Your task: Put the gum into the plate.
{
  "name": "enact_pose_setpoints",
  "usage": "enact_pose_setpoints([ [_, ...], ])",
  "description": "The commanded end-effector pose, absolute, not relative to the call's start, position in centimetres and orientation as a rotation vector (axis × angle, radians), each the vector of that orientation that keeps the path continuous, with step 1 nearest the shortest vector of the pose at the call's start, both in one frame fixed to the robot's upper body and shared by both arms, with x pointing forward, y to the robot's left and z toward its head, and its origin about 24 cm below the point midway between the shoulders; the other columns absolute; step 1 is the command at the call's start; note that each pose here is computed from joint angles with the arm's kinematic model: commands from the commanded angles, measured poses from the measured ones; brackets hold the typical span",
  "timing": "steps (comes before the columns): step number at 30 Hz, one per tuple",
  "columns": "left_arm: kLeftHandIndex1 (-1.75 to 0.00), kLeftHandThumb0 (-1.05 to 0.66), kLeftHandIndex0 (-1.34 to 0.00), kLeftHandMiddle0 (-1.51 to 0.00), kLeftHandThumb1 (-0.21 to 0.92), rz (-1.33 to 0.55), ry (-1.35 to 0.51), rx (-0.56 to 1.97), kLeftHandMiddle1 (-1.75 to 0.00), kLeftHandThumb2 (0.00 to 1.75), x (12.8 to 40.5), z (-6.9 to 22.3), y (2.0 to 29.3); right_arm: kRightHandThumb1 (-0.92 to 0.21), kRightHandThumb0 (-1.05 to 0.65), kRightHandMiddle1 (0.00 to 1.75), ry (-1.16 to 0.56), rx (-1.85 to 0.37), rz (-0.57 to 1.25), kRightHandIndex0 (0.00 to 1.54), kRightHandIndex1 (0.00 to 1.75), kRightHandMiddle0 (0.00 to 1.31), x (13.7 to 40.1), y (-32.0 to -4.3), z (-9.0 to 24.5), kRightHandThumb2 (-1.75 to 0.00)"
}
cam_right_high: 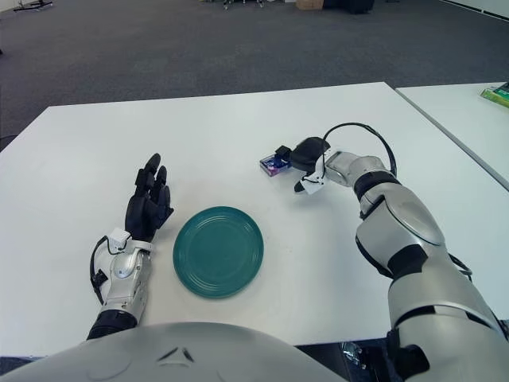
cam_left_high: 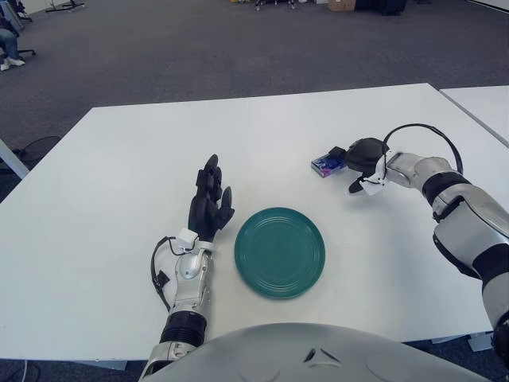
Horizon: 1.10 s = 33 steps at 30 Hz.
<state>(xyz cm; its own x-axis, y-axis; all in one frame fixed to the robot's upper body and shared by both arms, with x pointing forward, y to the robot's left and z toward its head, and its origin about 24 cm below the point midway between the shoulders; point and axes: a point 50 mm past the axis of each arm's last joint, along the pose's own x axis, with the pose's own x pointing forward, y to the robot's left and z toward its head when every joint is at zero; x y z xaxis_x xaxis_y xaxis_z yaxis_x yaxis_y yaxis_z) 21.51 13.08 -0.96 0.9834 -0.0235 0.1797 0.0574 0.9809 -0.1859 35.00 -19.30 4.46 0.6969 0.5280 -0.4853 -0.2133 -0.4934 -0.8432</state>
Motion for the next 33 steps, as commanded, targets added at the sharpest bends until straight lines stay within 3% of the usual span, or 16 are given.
enact_pose_setpoints([
  [1, -0.39, -0.77, 0.00, -0.08, 0.92, -0.015, -0.016, -0.279, 0.00, 0.49, 19.0, -4.2, 11.8, -0.92, -0.69, 0.69, -0.220, -1.881, 0.984, 0.61, 0.12, 0.00, 34.2, -19.5, 3.6, -0.55],
  [19, -0.35, -0.81, 0.00, -0.08, 0.92, -0.029, -0.022, -0.290, 0.00, 0.47, 19.0, -4.2, 12.2, -0.92, -0.74, 0.62, -0.315, -1.846, 1.033, 0.51, 0.10, 0.00, 33.1, -19.3, 4.5, -0.75],
  [33, -0.37, -0.83, 0.00, -0.08, 0.92, -0.029, -0.015, -0.302, 0.00, 0.45, 19.0, -4.3, 12.7, -0.92, -0.76, 0.65, -0.363, -1.797, 1.023, 0.54, 0.10, 0.00, 32.3, -19.2, 4.8, -0.84],
])
